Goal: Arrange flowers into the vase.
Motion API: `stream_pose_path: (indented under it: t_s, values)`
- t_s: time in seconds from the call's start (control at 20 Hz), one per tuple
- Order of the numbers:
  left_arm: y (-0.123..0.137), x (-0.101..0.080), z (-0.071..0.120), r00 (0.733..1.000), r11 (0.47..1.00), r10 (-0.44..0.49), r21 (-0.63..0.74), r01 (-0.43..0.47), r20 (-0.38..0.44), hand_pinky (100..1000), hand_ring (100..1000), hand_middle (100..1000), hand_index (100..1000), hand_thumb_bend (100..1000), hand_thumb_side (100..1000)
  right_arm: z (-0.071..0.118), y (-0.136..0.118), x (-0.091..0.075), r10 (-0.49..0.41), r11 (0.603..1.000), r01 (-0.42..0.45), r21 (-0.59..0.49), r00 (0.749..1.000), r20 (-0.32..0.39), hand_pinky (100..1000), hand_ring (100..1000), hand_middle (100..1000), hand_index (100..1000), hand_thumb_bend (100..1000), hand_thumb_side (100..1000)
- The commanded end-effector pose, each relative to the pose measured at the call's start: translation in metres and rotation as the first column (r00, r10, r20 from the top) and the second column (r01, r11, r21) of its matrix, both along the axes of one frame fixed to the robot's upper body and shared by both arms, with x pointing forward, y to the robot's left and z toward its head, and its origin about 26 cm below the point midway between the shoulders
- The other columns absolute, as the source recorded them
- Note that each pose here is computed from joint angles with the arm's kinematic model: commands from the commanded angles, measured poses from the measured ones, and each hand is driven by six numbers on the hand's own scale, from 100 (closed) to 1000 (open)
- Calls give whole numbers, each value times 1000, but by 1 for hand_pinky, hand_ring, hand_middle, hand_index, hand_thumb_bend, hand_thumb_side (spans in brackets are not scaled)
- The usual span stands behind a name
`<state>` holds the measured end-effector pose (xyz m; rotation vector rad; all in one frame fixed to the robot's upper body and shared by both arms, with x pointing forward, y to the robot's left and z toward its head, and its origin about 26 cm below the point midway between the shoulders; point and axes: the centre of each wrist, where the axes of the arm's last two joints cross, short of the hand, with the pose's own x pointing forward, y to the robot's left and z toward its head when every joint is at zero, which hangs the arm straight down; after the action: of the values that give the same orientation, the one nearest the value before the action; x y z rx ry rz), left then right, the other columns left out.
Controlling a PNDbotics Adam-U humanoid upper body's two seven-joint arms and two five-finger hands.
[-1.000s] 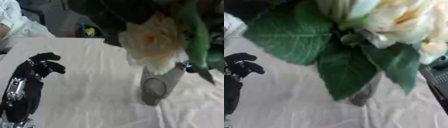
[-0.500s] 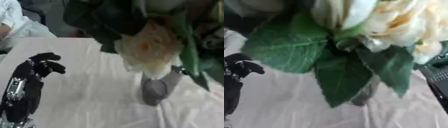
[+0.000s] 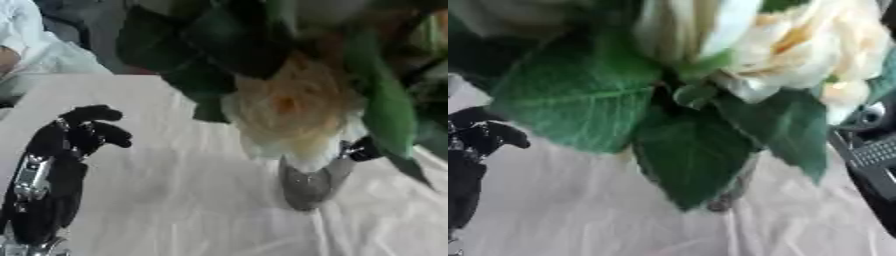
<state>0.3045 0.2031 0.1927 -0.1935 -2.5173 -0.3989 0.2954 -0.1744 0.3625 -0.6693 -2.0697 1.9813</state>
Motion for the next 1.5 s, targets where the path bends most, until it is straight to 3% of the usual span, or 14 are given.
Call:
stream_pose_path:
  t_s: [0.05,0.6,1.5]
  values:
    - [-3,-2,6,1000,1000,-15,6,15,23,586,602,669,782,115,1000,7,-1,-1,-12,1000,13,-21,999,43,696,764,679,802,100,1000]
    - [-4,-2,5,1000,1000,-22,11,21,19,585,603,670,781,114,1000,4,-7,2,-36,999,37,-20,997,75,699,767,666,801,100,1000]
    - [-4,-3,2,1000,999,-30,30,30,9,584,606,673,781,112,1000,24,-15,7,-35,999,33,18,995,96,729,800,699,828,100,1000]
